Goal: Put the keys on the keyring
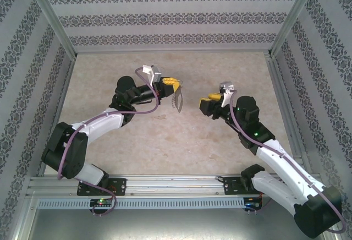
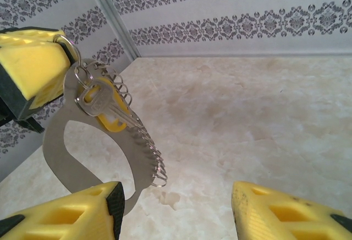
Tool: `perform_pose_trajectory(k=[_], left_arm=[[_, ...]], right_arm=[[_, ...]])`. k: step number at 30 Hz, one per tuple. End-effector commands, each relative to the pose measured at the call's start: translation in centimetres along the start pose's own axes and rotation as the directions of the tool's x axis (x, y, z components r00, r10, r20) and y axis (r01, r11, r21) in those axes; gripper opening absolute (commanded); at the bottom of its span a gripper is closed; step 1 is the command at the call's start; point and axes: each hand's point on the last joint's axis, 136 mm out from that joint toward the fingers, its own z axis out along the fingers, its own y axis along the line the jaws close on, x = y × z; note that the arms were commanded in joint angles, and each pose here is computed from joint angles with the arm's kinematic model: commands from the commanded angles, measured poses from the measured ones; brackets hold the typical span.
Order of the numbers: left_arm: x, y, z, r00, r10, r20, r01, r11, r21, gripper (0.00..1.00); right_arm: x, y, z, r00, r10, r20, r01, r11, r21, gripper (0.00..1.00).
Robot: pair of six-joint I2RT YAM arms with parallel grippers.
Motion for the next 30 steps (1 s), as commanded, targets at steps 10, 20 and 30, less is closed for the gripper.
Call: perform_pose_trajectory(k=[10,20,30], left_arm=[[-4.1,-2.7,-0.2,0.99,0.011,0.141,-0.025,0.995,0.094,0.0],[-4.2,-3.0,-0.1,0.991,0.014,0.134,-0.027,0.995,0.097,0.0],[-4.8,-3.4,0.1,0.988,-0.003,0.156,-0.016,0.993,0.118,0.0]], right_arm=[[-2.3,1.1,-0.2,0.991,-0.045,0.126,0.046,0.999,-0.008,0.55],[-2.8,5.7,3.4,0.992,-0.078,0.096,0.092,0.985,-0.148,0.54],[-1.6,7.2,5.5,0.992,-0.112,0.063,0.121,0.978,-0.168,0.54]])
